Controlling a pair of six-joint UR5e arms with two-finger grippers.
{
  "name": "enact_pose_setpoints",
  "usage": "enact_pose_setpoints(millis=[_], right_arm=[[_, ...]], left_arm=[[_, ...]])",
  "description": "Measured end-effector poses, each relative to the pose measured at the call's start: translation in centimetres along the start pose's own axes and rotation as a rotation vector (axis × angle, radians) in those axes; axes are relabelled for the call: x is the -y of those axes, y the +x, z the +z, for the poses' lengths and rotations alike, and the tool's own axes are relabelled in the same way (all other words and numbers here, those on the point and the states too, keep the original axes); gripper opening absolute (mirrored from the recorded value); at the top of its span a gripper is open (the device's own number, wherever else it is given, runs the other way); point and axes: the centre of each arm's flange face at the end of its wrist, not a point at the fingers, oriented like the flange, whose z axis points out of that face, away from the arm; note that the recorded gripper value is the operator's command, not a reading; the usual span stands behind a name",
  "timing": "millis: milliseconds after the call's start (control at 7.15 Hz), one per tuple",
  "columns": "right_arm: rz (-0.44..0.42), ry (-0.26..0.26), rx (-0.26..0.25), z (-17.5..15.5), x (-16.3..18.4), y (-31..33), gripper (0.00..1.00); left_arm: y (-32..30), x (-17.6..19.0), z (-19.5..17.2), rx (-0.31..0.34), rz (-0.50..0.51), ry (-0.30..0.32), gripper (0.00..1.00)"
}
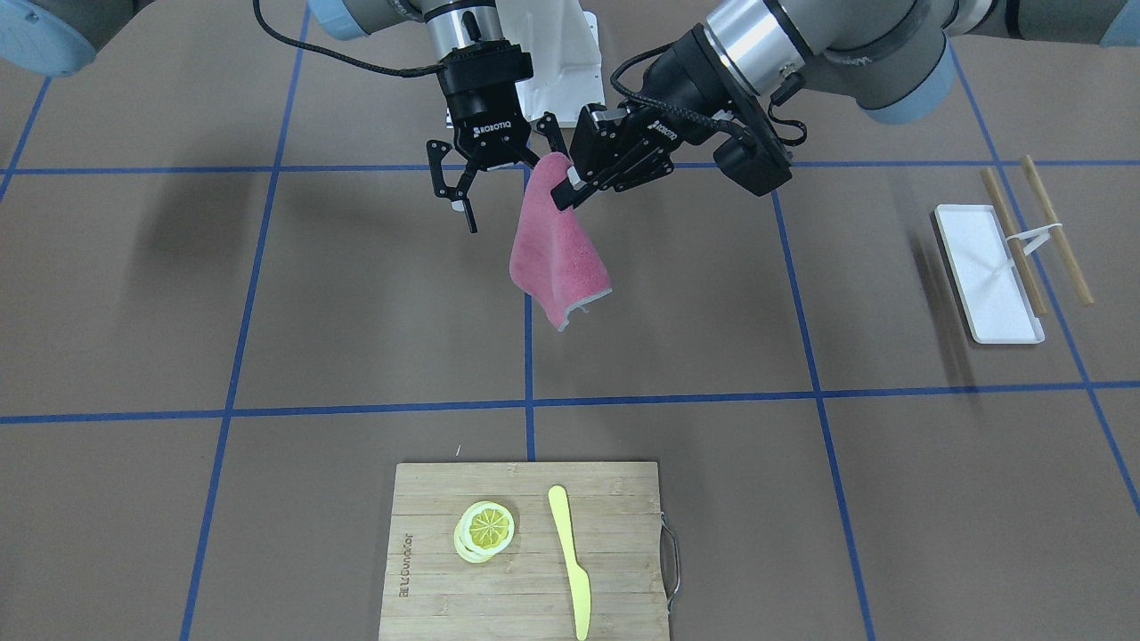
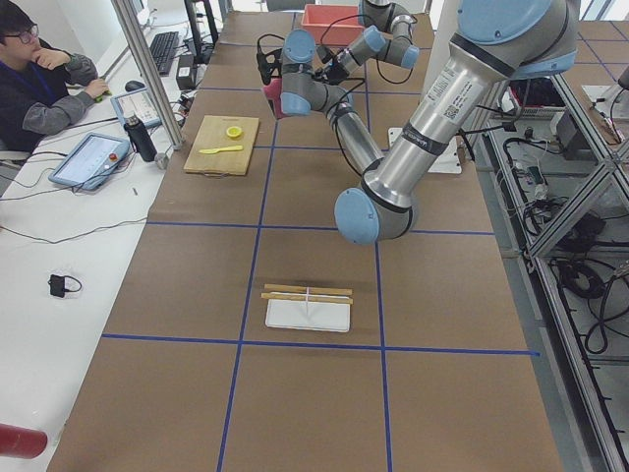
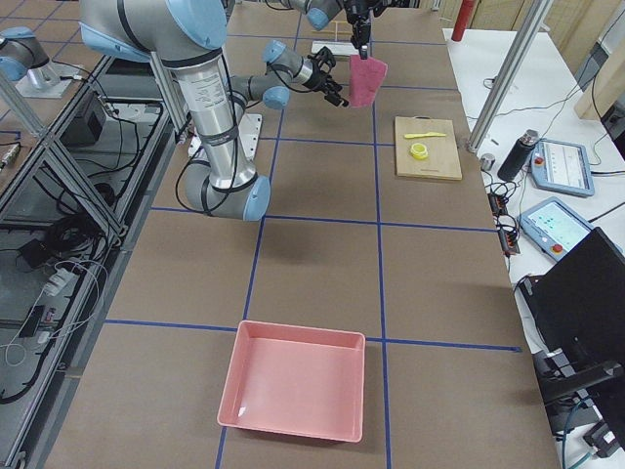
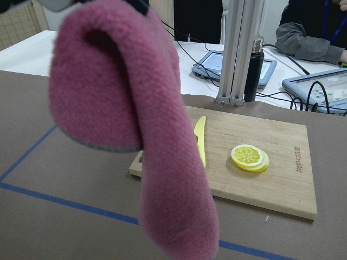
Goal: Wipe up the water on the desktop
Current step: 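Grasp the lower end of the pink cloth with the right gripper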
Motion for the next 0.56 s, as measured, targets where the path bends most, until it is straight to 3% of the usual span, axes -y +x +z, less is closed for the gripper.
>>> enact_pose_setpoints(millis=[140,280,420,560], right_arm=[[0.004,0.0,0.0,0.02,-0.03,-0.01,0.74],[0.009,0.0,0.0,0.02,-0.01,0.0,0.52],[0.015,0.003,0.003,0.02,0.06,0.03,0.46],[0.026,0.009,0.011,-0.05,0.17,0.02,0.32]], left_arm=[[0.33,-0.25,-0.09,-0.005,0.0,-0.005,0.0],[0.46,-0.51,-0.13,-0.008,0.0,-0.01,0.0],[0.46,-0.69,-0.07,-0.008,0.0,-0.014,0.0],[0.44,-0.83,0.0,-0.008,-0.001,-0.018,0.0]])
